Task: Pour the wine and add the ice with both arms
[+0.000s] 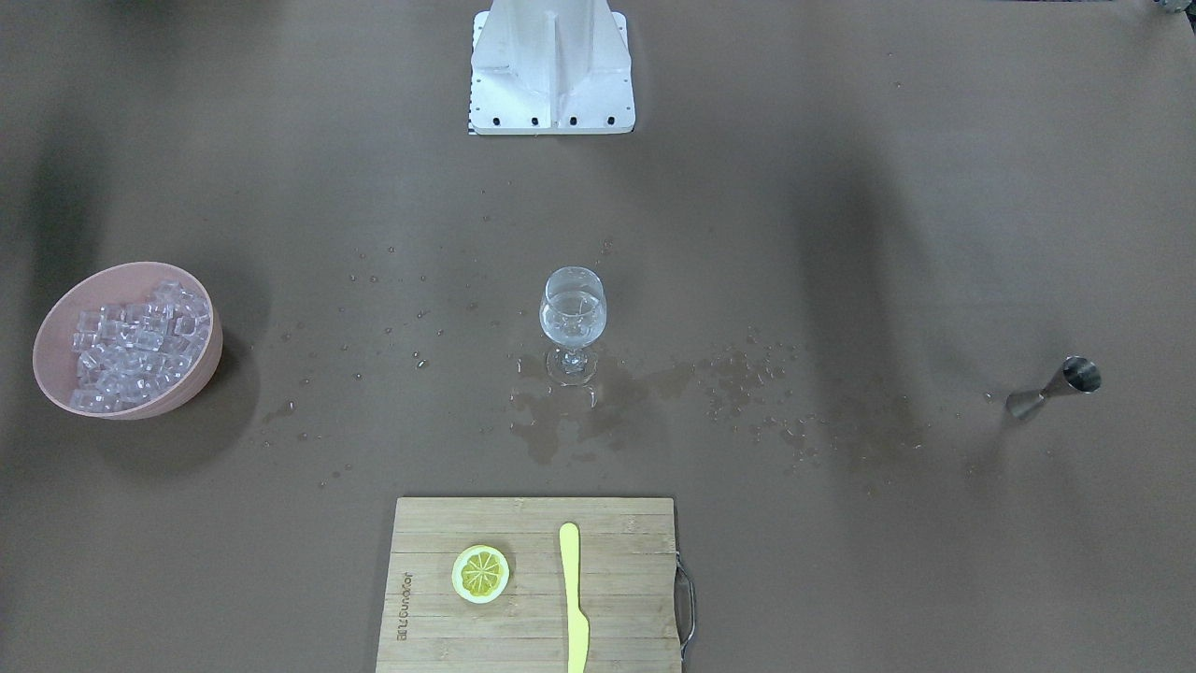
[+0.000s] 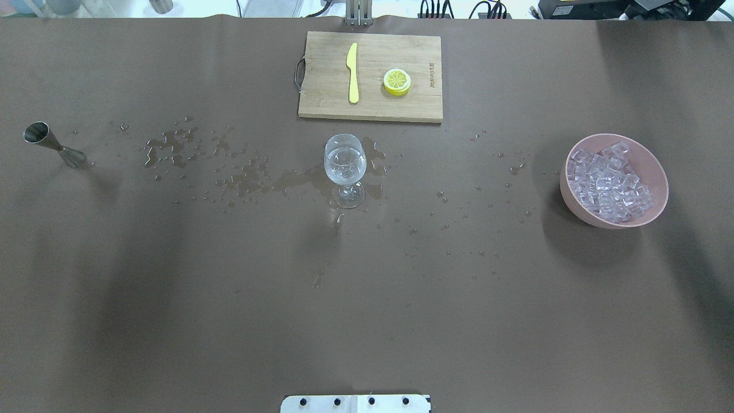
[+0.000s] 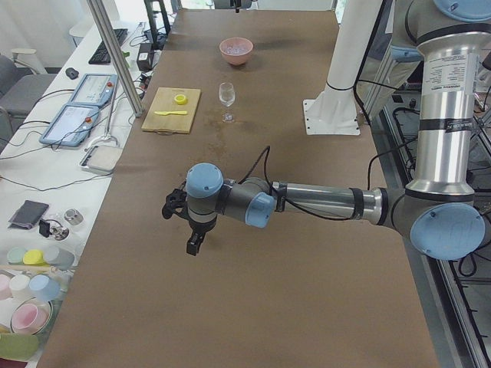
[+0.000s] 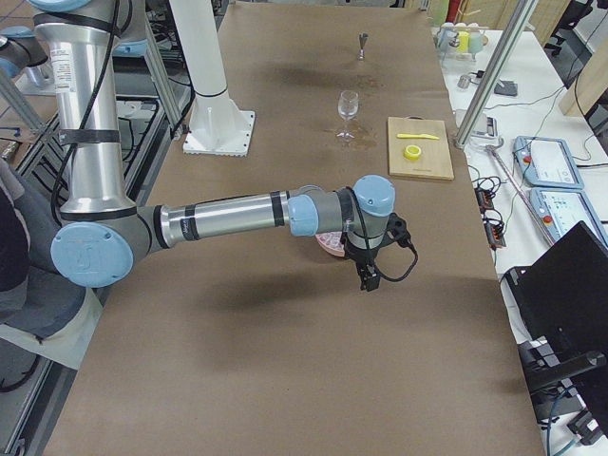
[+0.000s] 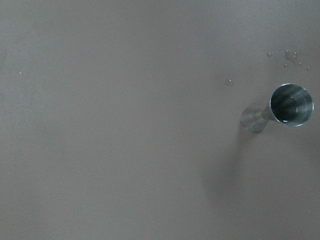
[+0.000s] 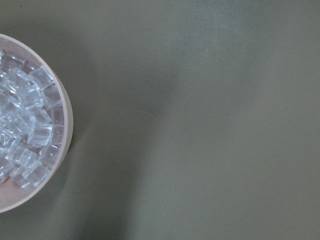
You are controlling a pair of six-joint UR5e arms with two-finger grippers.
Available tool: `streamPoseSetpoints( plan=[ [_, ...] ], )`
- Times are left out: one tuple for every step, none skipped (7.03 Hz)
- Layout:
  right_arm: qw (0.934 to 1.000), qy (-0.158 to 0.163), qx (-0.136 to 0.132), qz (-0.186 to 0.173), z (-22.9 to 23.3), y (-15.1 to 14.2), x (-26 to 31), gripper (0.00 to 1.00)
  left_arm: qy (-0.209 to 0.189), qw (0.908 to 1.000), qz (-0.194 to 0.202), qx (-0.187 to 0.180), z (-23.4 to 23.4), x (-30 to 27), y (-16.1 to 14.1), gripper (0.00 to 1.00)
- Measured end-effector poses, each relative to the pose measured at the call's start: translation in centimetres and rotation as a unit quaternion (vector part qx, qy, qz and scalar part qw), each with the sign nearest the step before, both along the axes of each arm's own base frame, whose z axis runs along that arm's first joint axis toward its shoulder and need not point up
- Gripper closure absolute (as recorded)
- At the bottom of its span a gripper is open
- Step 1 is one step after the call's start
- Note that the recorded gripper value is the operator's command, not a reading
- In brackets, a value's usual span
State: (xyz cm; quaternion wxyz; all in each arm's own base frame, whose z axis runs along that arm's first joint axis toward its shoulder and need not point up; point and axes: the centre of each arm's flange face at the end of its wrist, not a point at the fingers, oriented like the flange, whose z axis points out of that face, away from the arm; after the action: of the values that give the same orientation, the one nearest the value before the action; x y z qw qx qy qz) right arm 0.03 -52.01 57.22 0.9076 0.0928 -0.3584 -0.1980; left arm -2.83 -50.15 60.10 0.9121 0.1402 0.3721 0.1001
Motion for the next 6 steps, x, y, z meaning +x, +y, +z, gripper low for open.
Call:
streamPoseSetpoints(
  plan=[
    [1.0, 0.0, 0.0, 0.0, 0.0, 0.0, 0.0, 0.0, -0.001, 1.0, 0.0, 0.007, -0.1, 0.0, 0.3, 0.02],
    [1.0, 0.0, -0.001, 0.0, 0.1, 0.0, 0.0, 0.0, -0.002, 0.9999, -0.001, 0.01, 0.1, -0.1, 0.9, 0.02],
    [1.0, 0.0, -0.002, 0.0, 0.2, 0.1, 0.0, 0.0, -0.001, 0.9999, -0.002, 0.013, 0.4, -0.1, 1.1, 0.02],
    [1.0, 0.001, -0.005, 0.0, 0.5, 0.2, 0.0, 0.0, 0.002, 0.9998, -0.006, 0.017, 0.8, -0.1, 0.9, 0.02],
    [0.9999, 0.004, -0.01, 0.0, 1.1, 0.5, 0.1, 0.0, 0.009, 0.9996, -0.021, 0.019, 0.8, 0.0, 0.7, 0.02],
    [0.9998, 0.013, -0.013, 0.001, 1.7, 0.7, 0.3, 0.0, 0.018, 0.9988, -0.035, 0.028, 0.1, 0.4, 0.4, 0.02]
  ],
)
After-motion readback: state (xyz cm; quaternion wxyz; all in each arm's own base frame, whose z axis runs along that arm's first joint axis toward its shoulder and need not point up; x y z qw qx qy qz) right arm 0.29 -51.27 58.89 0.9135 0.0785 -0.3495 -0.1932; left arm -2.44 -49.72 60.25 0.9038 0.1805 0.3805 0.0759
